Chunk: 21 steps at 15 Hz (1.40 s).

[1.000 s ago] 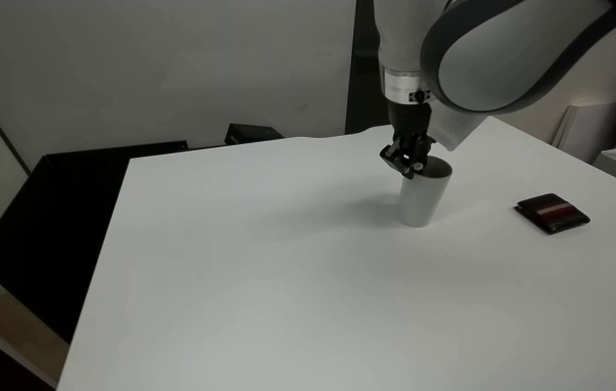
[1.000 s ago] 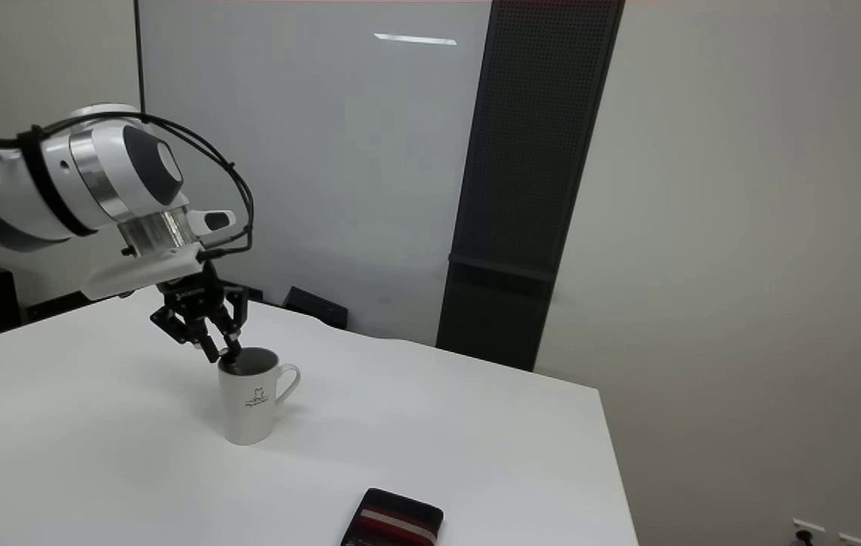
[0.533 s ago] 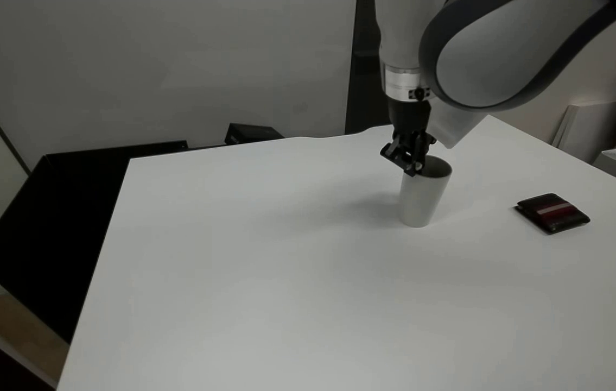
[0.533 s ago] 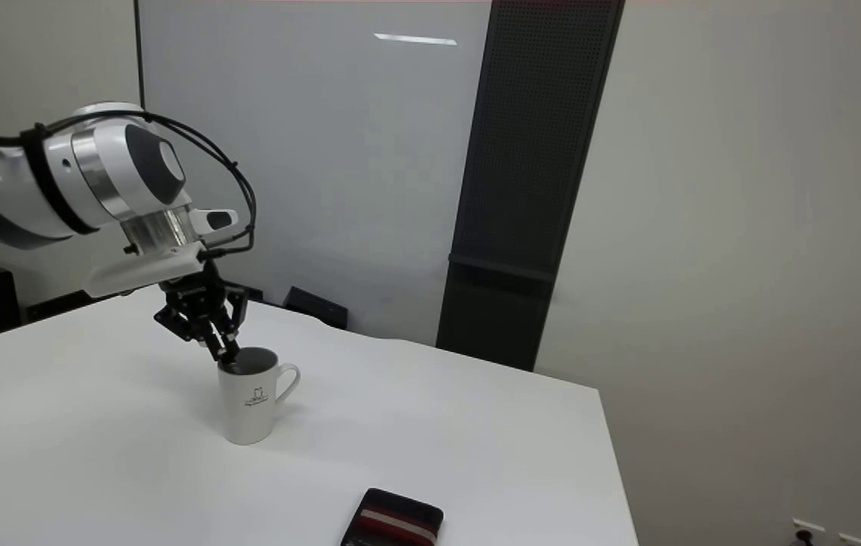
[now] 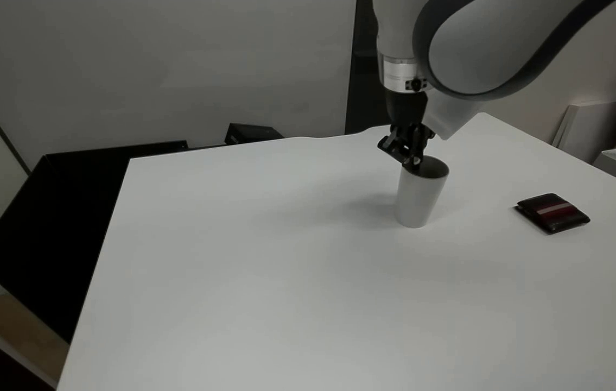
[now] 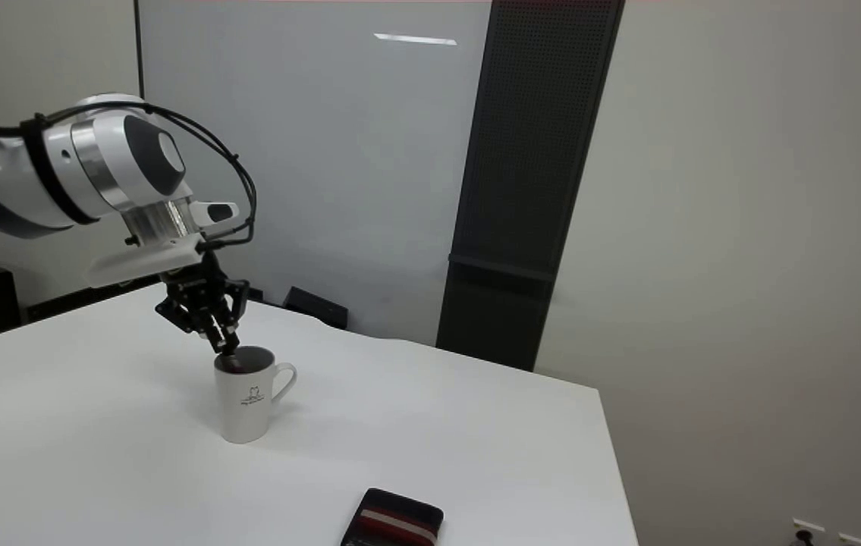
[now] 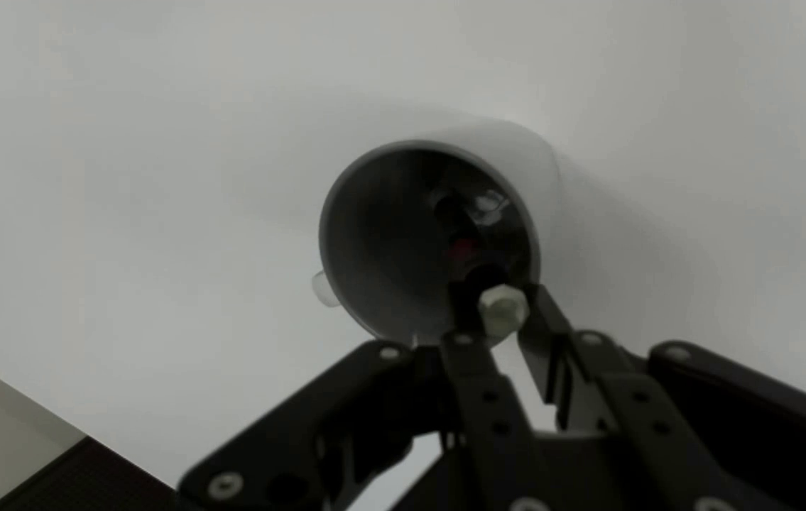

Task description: Remove the marker from the cup and put it on the table

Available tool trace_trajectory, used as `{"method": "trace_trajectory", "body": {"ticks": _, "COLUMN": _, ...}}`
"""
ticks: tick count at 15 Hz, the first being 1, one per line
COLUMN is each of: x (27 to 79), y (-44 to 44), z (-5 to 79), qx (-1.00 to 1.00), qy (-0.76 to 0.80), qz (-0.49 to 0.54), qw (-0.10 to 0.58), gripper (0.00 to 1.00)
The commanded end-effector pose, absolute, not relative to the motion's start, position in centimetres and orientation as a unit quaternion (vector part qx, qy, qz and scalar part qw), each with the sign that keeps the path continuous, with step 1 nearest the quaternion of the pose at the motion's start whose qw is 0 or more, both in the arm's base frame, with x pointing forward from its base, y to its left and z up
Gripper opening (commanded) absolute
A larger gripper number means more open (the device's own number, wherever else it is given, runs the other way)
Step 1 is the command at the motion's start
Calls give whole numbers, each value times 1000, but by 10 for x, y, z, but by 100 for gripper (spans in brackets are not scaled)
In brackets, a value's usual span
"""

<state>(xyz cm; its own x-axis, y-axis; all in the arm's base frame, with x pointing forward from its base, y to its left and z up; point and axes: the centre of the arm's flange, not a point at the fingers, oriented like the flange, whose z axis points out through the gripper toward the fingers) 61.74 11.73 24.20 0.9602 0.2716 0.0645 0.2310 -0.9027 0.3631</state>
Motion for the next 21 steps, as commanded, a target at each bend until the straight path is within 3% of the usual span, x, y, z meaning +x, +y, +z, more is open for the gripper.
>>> {"method": "trace_trajectory", "body": {"ticks": 1, "x": 623, "y": 125, "z": 270, "qx": 973, "qy": 107, "qz": 63, "qw": 193, "gripper": 8}}
{"method": "trace_trajectory", "body": {"ticks": 21, "x": 579, "y": 68, "z": 385, "qx": 966, "qy": 32, "qz": 94, "qw": 240, "gripper": 8}}
